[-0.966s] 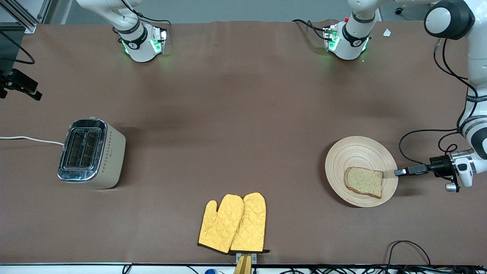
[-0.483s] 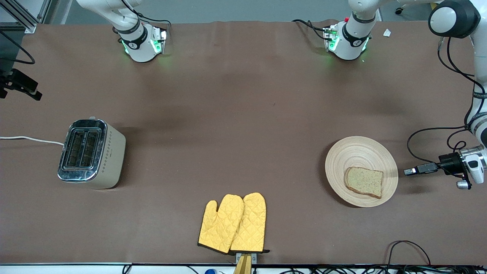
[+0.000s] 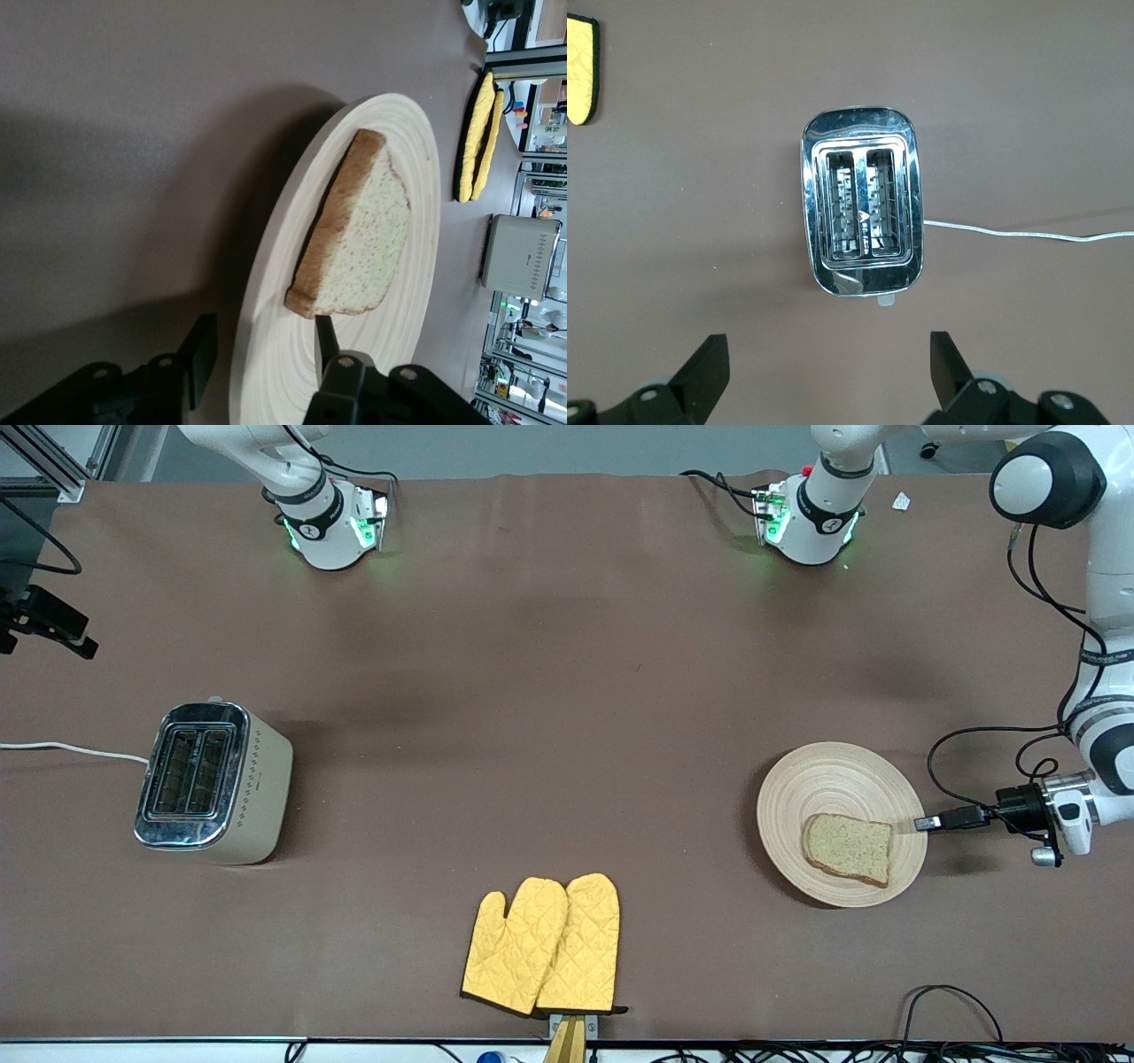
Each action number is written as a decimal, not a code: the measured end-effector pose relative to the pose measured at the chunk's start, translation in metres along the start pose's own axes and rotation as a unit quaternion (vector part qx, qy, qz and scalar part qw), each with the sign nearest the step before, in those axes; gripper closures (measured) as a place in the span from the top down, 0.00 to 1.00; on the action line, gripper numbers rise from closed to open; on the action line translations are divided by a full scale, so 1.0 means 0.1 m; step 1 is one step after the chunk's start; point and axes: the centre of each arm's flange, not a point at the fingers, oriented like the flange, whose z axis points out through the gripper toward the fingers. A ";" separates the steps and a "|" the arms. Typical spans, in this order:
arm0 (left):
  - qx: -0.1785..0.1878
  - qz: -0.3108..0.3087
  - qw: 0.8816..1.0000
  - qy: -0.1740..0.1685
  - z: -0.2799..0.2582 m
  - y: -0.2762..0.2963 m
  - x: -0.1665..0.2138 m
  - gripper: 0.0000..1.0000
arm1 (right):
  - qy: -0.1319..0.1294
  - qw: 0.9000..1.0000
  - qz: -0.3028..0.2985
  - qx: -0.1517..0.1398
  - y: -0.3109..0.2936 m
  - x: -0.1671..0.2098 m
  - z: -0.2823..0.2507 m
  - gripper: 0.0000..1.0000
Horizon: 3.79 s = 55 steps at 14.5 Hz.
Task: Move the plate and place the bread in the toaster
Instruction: 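Drag the wooden plate toward the table middle with the left gripper, then open the left gripper and withdraw while the right gripper reaches the bread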
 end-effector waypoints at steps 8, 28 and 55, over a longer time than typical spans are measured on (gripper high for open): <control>-0.010 0.028 1.000 -0.008 0.12 0.04 0.02 0.11 | 0.000 1.000 0.000 0.000 0.00 0.00 0.00 1.00; -0.034 0.055 0.998 -0.020 2.55 3.02 -0.58 0.10 | 0.000 1.000 0.000 0.000 0.00 0.00 0.00 1.00; -0.007 -0.003 0.993 0.119 2.53 3.07 -0.11 1.00 | -0.010 0.988 0.126 0.092 -2.94 0.43 1.61 1.00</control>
